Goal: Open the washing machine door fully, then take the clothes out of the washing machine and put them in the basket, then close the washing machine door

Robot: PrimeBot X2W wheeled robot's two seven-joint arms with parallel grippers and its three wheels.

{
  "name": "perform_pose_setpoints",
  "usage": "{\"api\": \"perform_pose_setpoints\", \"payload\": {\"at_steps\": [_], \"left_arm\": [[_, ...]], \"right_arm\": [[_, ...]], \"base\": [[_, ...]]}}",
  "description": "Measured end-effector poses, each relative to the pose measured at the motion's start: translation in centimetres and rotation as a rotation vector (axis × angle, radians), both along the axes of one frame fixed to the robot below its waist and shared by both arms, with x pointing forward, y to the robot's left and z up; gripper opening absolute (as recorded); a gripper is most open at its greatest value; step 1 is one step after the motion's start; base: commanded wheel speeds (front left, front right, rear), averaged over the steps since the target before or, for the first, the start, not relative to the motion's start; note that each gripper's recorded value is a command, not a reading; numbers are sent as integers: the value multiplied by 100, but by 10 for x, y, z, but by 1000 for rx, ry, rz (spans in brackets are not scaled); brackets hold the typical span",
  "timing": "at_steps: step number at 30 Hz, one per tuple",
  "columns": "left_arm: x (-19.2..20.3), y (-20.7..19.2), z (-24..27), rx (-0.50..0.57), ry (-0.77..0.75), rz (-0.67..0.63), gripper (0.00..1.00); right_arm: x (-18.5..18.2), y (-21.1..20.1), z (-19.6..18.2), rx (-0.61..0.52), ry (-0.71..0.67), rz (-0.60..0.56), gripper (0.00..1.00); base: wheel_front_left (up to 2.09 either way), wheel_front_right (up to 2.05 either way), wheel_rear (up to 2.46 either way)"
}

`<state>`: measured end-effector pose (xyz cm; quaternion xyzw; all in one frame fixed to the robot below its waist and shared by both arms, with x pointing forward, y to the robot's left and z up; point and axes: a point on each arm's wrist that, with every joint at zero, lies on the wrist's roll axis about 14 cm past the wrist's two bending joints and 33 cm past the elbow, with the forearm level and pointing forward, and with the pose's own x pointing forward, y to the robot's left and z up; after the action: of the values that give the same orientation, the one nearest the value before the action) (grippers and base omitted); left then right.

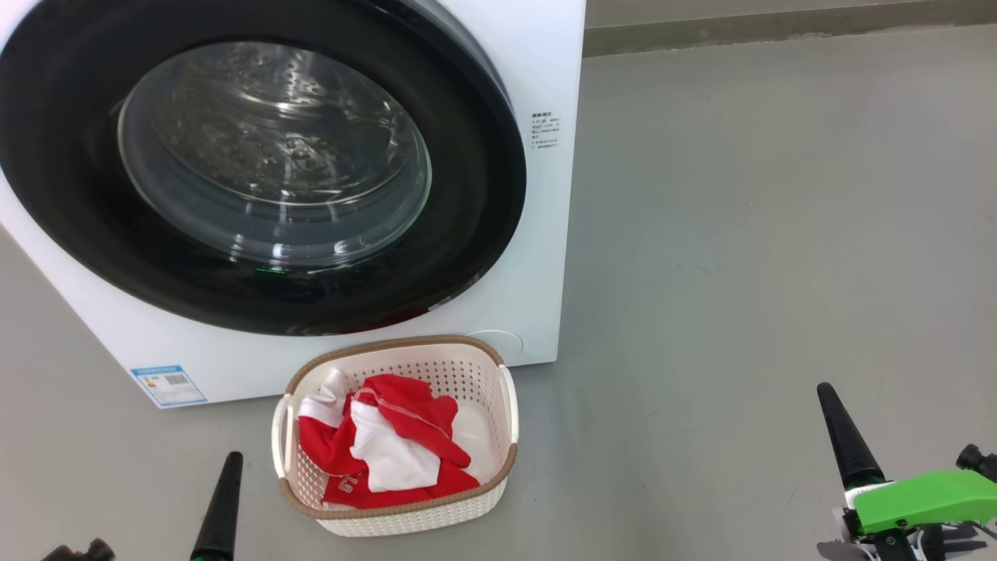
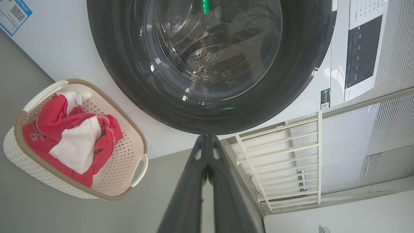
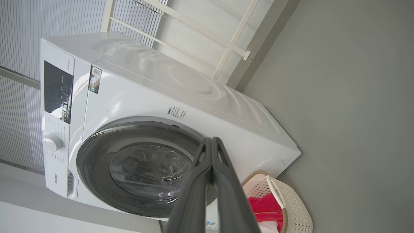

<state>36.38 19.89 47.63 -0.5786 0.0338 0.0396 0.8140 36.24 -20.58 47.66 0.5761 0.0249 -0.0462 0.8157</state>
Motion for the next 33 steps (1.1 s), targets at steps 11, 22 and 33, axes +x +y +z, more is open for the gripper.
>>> {"api": "perform_pose_setpoints", "payload": {"at_steps": [11,22,33], "left_arm": [[4,-2,1,-121,-5,-2,0],[10,-6,4,-257,-18,-10,0],[14,-9,8,-339,-29,-18,0]], "right_arm": [[6,1,3,121,-12,1,0],[10,0,4,253,-21,-5,0],[14,0,7,344,-37,-8,0]], "base": [[0,0,0],[0,0,0],[0,0,0]]}}
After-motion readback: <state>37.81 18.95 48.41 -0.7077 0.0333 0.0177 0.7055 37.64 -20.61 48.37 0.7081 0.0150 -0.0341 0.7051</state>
